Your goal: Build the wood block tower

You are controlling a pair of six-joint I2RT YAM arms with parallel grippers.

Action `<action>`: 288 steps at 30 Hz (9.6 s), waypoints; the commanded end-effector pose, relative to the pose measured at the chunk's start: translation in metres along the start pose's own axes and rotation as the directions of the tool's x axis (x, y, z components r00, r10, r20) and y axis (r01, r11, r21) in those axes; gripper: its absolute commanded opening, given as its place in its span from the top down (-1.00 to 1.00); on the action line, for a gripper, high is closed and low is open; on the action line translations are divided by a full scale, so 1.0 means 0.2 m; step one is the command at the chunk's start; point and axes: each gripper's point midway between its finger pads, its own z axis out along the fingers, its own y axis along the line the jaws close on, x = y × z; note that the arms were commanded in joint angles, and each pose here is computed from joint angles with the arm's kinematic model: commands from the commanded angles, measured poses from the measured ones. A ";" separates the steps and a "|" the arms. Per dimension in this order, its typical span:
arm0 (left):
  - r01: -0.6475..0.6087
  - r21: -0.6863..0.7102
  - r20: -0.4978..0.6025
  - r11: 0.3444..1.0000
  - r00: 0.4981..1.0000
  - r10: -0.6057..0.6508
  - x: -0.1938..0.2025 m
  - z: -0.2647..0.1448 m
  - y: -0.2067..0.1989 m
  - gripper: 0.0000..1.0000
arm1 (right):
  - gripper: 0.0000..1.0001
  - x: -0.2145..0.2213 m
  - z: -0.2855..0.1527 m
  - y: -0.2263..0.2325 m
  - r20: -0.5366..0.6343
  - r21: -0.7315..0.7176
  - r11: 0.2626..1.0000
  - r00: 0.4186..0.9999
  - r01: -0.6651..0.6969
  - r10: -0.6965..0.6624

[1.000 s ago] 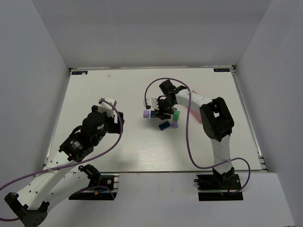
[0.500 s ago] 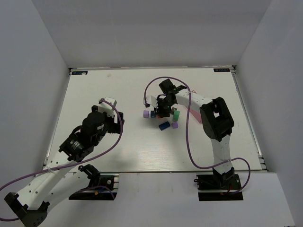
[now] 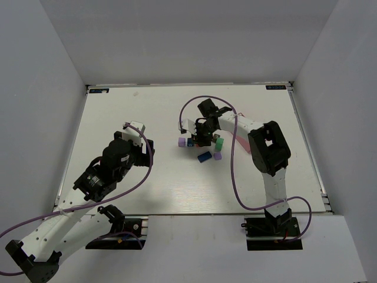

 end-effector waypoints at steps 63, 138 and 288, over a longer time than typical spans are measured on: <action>0.001 -0.015 0.013 1.000 1.000 0.000 -0.01 -0.01 0.02 -0.84 | -0.81 -0.09 -0.19 -0.11 0.033 0.115 0.993 0.999 -0.017 0.014; -0.015 0.023 0.017 1.000 1.000 0.015 0.00 -0.01 -0.01 -0.86 | -0.09 0.06 -0.07 0.35 0.093 -0.173 0.957 0.971 0.233 -0.220; -0.018 -0.006 0.012 1.000 1.000 0.018 0.00 0.00 0.01 -0.86 | -0.81 -0.42 -0.32 -0.01 0.120 0.184 0.983 0.993 -0.017 -0.005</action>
